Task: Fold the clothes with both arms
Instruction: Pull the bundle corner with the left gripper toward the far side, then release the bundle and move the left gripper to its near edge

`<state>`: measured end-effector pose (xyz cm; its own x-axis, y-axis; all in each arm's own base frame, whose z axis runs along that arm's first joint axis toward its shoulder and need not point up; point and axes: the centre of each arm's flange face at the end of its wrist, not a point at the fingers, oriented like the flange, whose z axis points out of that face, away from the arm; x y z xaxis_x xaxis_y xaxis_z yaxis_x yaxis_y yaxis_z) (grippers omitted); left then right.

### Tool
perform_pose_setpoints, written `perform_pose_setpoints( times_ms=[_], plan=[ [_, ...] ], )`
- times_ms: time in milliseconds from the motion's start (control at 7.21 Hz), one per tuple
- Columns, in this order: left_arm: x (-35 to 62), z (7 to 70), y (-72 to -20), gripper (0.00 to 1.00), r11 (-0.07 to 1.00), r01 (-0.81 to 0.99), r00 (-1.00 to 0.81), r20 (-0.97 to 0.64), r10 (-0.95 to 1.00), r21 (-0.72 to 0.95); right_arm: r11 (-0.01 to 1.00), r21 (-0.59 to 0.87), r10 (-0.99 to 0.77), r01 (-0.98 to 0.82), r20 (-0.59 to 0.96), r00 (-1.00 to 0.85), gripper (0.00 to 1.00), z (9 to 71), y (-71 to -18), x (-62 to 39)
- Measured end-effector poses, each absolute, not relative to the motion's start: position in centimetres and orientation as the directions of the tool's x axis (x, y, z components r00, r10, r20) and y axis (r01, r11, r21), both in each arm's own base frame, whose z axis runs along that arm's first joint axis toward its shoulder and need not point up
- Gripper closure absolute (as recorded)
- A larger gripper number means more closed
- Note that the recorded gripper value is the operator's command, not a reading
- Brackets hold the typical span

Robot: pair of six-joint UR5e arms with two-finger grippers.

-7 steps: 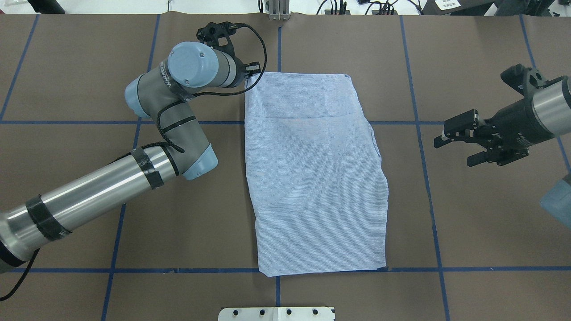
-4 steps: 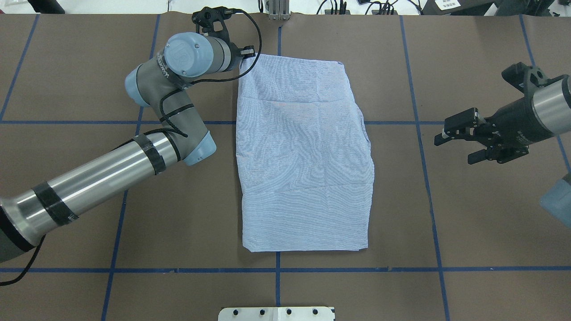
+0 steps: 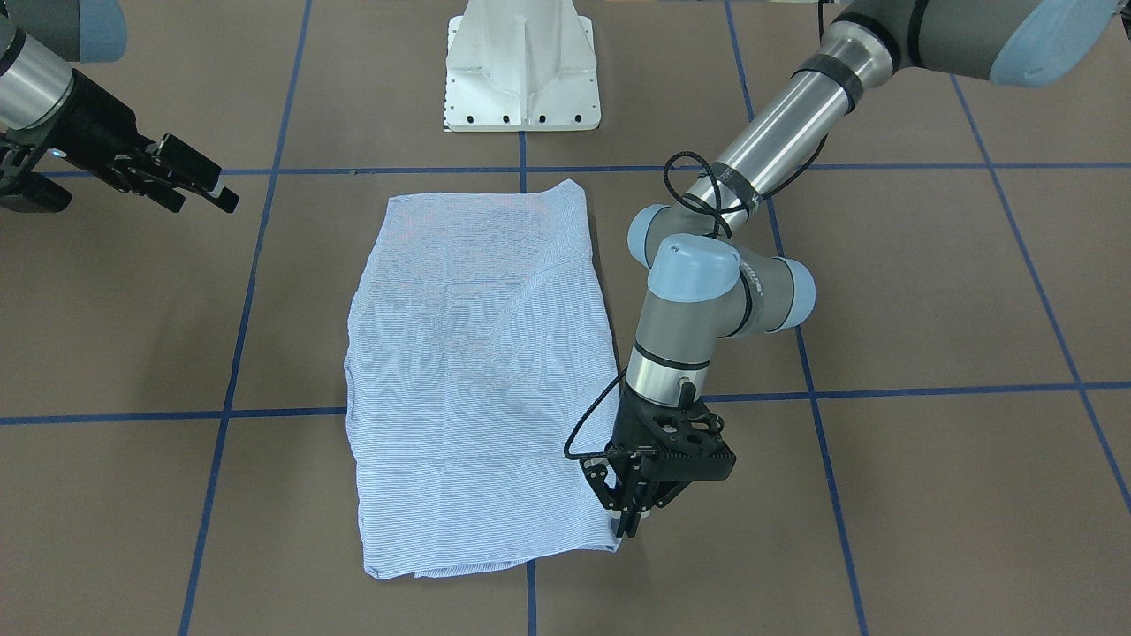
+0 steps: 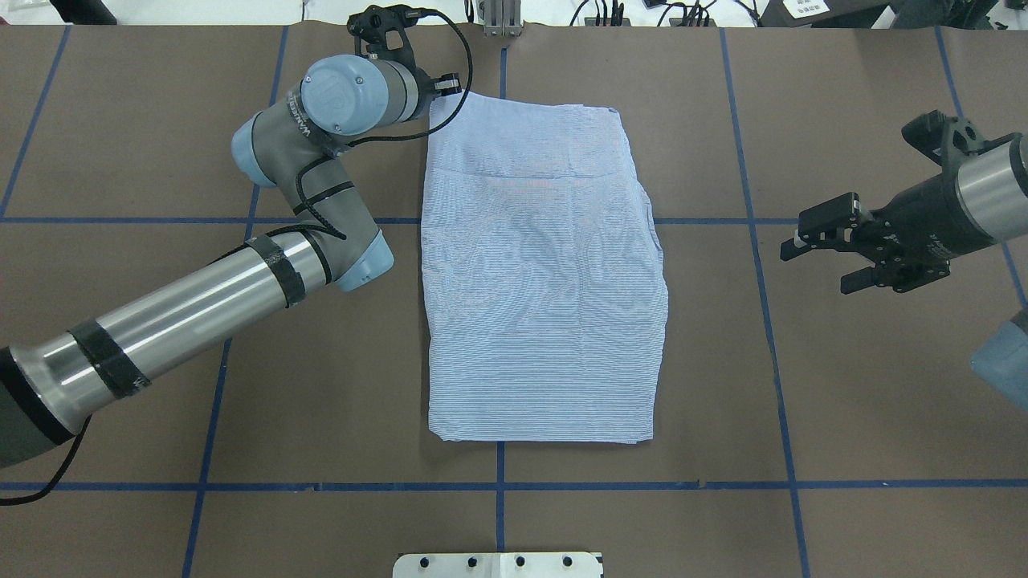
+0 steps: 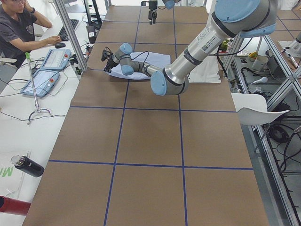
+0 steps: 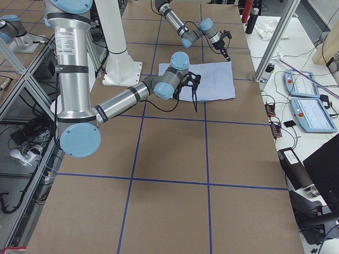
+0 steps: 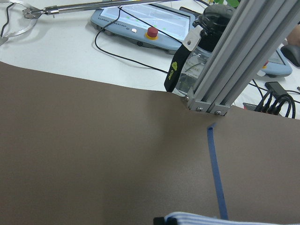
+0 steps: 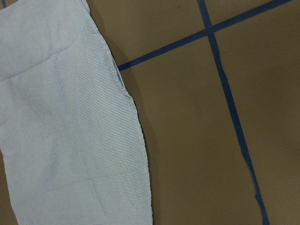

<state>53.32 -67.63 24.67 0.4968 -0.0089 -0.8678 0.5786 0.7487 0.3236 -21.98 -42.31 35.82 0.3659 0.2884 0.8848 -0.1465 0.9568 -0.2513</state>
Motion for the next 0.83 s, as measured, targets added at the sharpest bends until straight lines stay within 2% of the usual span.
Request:
perform_pose_setpoints(
  times_ms=[416,832],
  plan=[
    [51.9,23.4,-67.6,0.01,0.763,0.570,0.459,-0.888,0.012,0.305,0.962,-0.224,0.266,-0.154,0.897,0.353,0.00,34.5,-42.8,-22.2],
    [47.6,25.9,-61.8,0.01,0.854,0.464,0.388,-0.921,0.040,0.233,0.967,-0.197,0.241,-0.159,0.910,0.338,0.00,32.9,-43.4,-22.6]
  ],
)
